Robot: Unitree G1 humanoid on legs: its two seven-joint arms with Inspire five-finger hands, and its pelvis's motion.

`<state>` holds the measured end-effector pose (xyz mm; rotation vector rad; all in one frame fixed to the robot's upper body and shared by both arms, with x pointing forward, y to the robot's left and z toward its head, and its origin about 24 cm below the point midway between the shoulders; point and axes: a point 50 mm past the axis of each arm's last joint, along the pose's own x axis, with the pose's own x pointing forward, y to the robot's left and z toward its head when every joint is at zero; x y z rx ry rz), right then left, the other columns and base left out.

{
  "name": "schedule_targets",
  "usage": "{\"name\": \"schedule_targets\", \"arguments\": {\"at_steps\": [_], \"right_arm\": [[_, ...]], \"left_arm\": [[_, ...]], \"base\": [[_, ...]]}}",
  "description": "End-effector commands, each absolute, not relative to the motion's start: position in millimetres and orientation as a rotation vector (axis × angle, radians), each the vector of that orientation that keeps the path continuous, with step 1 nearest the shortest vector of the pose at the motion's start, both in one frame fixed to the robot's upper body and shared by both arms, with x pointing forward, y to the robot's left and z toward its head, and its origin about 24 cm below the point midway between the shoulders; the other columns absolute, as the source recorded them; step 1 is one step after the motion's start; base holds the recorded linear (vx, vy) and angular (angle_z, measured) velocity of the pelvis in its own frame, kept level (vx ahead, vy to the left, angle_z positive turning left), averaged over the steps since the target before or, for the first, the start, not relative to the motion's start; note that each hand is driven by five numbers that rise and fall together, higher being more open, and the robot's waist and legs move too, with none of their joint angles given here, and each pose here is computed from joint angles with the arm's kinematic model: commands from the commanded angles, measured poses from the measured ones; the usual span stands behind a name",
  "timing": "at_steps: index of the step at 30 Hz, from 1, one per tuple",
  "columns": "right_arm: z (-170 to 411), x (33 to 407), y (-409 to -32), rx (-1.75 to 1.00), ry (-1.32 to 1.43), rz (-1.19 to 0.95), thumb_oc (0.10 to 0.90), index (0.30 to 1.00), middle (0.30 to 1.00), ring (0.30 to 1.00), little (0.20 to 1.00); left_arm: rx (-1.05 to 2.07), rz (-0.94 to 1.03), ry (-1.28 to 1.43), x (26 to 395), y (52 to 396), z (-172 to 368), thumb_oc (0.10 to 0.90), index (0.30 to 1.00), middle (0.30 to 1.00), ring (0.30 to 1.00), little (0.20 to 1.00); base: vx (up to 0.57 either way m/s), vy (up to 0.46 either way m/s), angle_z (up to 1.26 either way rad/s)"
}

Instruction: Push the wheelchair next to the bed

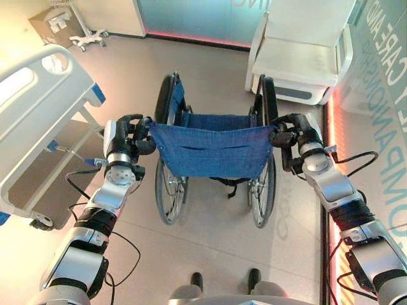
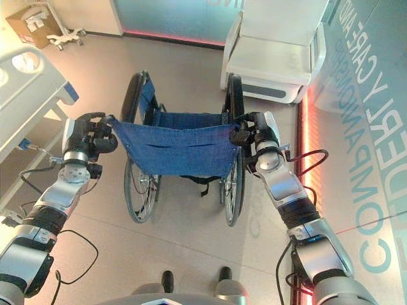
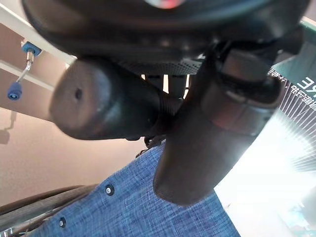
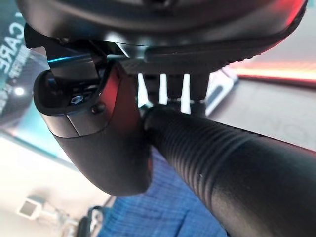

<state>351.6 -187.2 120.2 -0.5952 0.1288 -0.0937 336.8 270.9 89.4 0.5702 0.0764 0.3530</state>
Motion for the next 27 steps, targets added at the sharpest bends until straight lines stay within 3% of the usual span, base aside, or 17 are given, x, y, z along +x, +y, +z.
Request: {"name": "schedule_targets", "arguments": {"at_steps": [1, 19, 27], "right_arm": [[72, 336, -214, -0.703, 0.33, -0.103, 0.4, 0.3, 0.3, 0.3, 0.3], [86, 355, -208, -0.822, 0.314, -0.115, 0.4, 0.3, 0.3, 0.3, 0.3], [99, 357, -222, -0.879, 0.259, -0.162, 0.4, 0.3, 0.3, 0.3, 0.3]], "left_arm": [[0.635, 0.339, 0.037, 340, 279, 103, 0.4, 0.3, 0.3, 0.3, 0.3], [0.445, 0.26, 0.083, 350, 249, 84, 0.4, 0.3, 0.3, 0.3, 0.3], [0.4, 0.215, 0.043, 347, 236, 83, 0.4, 0.3, 0.3, 0.3, 0.3]], "base": [[0.0, 0.0, 0.0], [0.05, -0.062, 0.02], [0.08, -0.168, 0.13]]}}
